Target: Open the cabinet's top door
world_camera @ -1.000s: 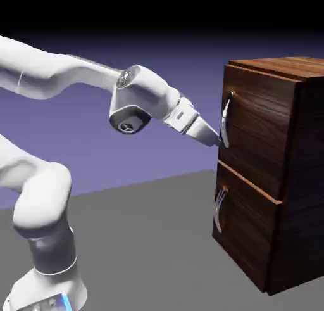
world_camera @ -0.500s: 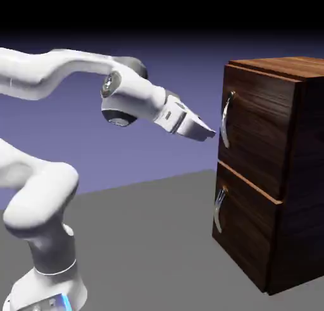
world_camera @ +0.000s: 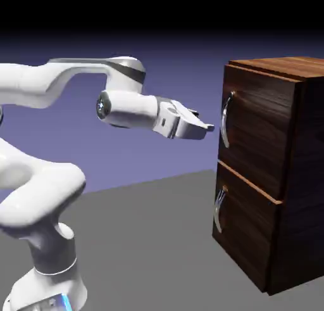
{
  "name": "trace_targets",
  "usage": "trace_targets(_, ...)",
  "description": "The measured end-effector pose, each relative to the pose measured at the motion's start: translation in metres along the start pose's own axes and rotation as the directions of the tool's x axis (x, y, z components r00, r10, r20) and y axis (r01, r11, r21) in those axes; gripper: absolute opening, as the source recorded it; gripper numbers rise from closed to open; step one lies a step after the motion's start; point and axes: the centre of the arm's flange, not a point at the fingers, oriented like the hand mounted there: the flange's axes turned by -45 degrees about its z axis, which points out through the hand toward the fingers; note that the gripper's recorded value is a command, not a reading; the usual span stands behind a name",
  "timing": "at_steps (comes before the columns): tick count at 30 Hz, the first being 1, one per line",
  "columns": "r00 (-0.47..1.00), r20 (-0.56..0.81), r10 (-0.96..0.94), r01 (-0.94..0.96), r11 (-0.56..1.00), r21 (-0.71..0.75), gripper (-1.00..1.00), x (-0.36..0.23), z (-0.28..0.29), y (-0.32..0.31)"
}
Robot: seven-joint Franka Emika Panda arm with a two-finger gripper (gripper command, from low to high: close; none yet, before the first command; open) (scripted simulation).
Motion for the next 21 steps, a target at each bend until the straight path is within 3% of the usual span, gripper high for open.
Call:
trace_targets(11,0.977,-0.196,-0.084,0.075,0.996,-0.051,0.0,-0.025,0.025,-0.007)
trace_targets(17,0.975,-0.202,-0.089,0.08,0.995,-0.055,0.0,-0.018,0.066,-0.006)
trace_targets(18,0.975,-0.202,-0.088,0.078,0.995,-0.054,-1.0,-0.016,0.075,-0.005)
trace_targets(21,0.975,-0.202,-0.088,0.085,0.996,-0.024,-1.0,-0.017,0.068,0.0)
